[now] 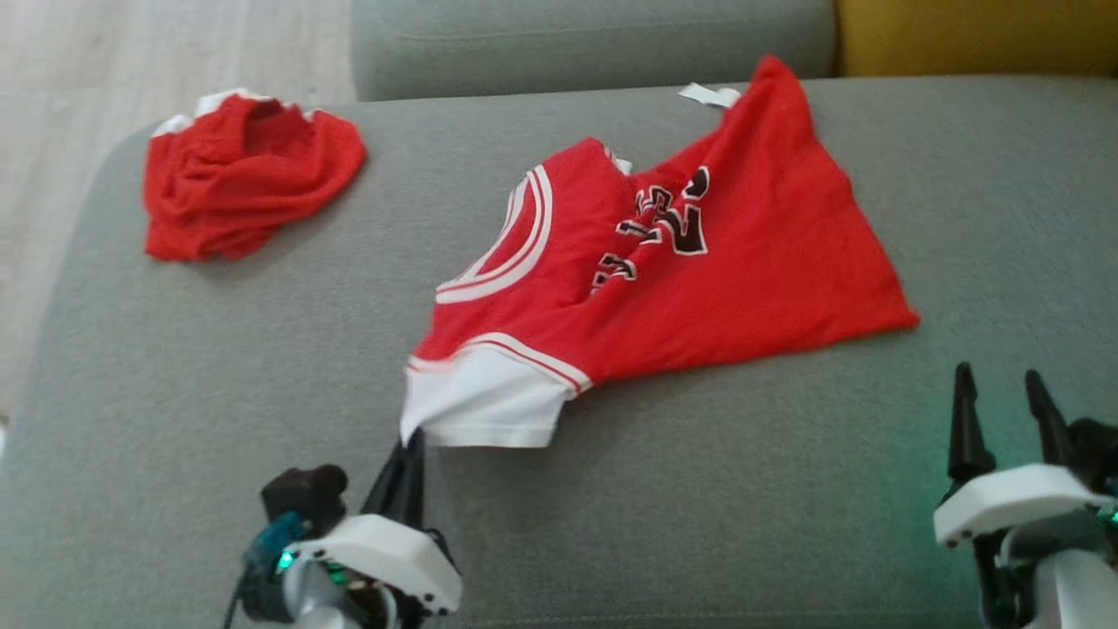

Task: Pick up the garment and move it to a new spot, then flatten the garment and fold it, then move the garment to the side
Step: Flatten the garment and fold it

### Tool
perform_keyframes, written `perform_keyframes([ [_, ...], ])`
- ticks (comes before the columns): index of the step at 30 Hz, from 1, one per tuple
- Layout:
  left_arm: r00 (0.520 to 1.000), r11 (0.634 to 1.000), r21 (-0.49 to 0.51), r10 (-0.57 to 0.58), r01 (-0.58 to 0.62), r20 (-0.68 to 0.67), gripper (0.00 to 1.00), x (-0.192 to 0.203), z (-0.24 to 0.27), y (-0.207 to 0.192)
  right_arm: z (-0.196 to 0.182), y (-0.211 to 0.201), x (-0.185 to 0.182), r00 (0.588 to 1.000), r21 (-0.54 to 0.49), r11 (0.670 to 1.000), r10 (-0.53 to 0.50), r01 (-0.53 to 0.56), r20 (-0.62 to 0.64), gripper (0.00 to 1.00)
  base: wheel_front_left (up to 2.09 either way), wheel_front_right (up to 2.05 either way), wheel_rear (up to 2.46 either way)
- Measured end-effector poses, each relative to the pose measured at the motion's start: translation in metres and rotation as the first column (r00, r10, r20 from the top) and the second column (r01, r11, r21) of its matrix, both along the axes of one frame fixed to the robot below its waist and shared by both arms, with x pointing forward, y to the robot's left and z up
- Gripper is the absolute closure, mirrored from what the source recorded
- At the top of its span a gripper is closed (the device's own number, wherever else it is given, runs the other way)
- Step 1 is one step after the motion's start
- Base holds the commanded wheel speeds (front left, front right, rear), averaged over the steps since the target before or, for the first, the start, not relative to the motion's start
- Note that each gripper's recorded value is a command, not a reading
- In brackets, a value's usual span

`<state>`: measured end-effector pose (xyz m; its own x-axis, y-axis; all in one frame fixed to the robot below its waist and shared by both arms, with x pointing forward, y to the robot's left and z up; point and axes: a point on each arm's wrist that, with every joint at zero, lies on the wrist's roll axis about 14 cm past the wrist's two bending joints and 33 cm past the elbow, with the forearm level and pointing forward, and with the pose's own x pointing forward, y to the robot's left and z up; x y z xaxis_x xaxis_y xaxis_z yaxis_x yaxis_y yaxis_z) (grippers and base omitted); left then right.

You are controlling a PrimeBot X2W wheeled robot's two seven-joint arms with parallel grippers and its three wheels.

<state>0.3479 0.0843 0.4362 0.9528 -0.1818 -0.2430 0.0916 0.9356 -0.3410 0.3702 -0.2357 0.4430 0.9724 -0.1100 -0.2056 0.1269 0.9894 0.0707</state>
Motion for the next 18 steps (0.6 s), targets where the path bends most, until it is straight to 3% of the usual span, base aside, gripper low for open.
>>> perform_keyframes([
  [4,0.996,0.996,0.003,0.086,-0.087,0.024,1.0,-0.006,0.008,0.028,0.002,0.003,0.015,1.0,-0.02,1.0,0.013,-0.014,-0.015,0.0,0.0,0.0,0.0],
  [9,0.987,0.988,0.01,0.152,-0.153,0.051,1.0,-0.013,0.018,0.05,-0.023,0.02,0.021,0.99,-0.008,0.998,0.06,-0.061,-0.126,0.0,0.0,0.0,0.0],
  [18,0.984,0.985,0.001,0.172,-0.172,0.05,1.0,-0.013,0.022,0.054,-0.062,0.05,0.032,0.948,0.03,0.99,0.14,-0.137,-0.286,0.0,0.0,0.0,0.0],
])
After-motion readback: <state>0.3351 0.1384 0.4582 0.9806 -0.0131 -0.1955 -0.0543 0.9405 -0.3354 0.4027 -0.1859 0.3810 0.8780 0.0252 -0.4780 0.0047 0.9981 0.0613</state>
